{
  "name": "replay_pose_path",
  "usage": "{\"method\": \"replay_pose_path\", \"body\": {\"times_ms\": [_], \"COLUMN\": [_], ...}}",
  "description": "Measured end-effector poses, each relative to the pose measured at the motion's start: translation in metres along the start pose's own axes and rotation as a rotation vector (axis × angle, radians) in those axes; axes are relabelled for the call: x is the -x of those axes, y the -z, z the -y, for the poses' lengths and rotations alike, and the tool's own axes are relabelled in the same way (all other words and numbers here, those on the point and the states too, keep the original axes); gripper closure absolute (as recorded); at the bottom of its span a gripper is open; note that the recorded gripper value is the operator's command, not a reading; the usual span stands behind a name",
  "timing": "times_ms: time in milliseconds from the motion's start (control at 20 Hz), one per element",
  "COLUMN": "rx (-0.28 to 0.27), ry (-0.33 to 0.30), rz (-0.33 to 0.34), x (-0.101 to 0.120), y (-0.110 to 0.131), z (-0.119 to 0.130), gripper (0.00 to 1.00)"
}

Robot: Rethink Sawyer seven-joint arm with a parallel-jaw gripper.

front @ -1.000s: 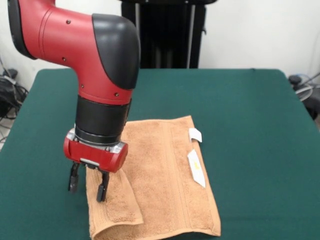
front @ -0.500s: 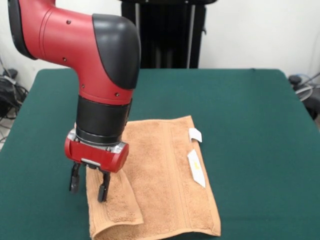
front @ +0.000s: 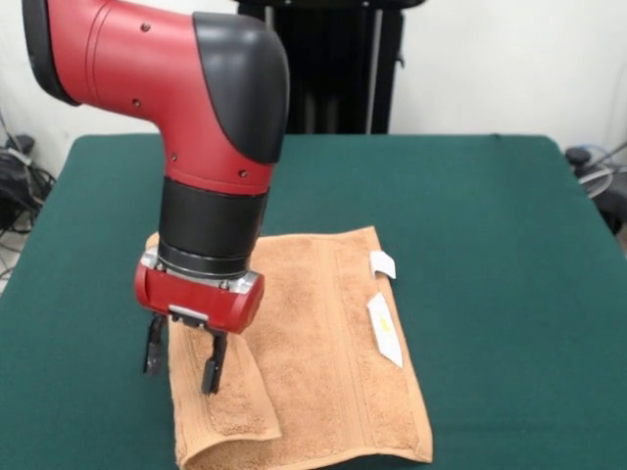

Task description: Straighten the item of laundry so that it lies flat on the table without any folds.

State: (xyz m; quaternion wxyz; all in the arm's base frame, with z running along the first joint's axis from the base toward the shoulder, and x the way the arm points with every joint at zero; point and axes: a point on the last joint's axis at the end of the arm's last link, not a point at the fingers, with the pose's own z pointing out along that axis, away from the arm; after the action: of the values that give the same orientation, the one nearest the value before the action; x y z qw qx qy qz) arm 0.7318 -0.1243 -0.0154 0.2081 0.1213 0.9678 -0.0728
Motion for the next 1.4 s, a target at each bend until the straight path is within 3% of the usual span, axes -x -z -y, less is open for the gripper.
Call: {"method": "replay_pose_path", "body": {"times_ms": [500,1400], "rx": [0.01,0.021], "ry": [0.026,0.045], "rz": [0.028,0.006], "x": [0.013,-0.002], "y": [0.015,0.006], "z": [-0.02,-0.037], "gripper": [0.0,0.0]}}
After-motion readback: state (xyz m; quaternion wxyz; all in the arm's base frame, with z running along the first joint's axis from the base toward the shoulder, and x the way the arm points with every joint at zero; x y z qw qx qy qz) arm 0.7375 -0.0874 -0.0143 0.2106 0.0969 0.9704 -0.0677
